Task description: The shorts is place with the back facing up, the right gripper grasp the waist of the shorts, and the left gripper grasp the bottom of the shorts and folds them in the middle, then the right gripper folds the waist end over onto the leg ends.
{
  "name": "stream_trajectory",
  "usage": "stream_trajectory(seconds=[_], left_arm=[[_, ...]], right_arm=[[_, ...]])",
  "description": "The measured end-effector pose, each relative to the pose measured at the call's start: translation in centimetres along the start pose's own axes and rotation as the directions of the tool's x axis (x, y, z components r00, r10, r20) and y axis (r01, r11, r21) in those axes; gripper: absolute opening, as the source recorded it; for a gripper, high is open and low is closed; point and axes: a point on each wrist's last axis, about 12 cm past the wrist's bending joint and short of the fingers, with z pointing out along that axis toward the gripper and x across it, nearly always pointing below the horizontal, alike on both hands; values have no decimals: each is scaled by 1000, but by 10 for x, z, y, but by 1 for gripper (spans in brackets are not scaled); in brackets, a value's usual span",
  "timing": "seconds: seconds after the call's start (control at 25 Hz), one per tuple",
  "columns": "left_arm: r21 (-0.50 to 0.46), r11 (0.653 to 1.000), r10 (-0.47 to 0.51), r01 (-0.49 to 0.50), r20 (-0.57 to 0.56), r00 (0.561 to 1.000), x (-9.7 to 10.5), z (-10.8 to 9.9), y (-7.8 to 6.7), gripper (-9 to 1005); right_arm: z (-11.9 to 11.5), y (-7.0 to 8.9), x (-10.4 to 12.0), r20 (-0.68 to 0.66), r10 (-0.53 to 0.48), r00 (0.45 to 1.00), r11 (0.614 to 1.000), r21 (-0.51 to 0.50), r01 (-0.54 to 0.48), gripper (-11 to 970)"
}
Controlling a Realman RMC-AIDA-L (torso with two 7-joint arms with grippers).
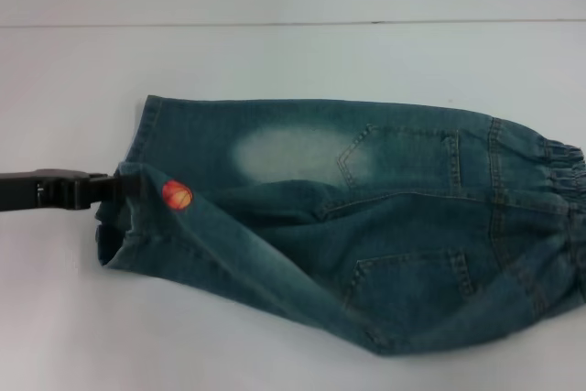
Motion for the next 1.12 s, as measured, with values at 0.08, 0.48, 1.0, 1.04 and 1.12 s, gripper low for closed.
stream_trajectory(seconds=[0.08,0.48,1.0,1.04,1.12], left_arm=[[-41,999,-15,16,25,1000,-1,1,6,66],[-174,985,3,12,88,996,-17,12,21,72],[-354,935,62,-9,139,988,-34,17,39,79],[-362,932,66,-12,139,988,-35,18,39,80],[-379,925,81,-22,140,987,-39,20,40,81]], right_arm=[[-2,-4,6,88,29,996,1000,6,-30,41],[13,-16,25,356,101,929,993,23,-116,40],[50,-24,39,514,145,846,962,127,-242,40],[54,-25,39,521,146,841,958,138,-252,40],[59,-25,39,537,146,831,952,152,-265,40]])
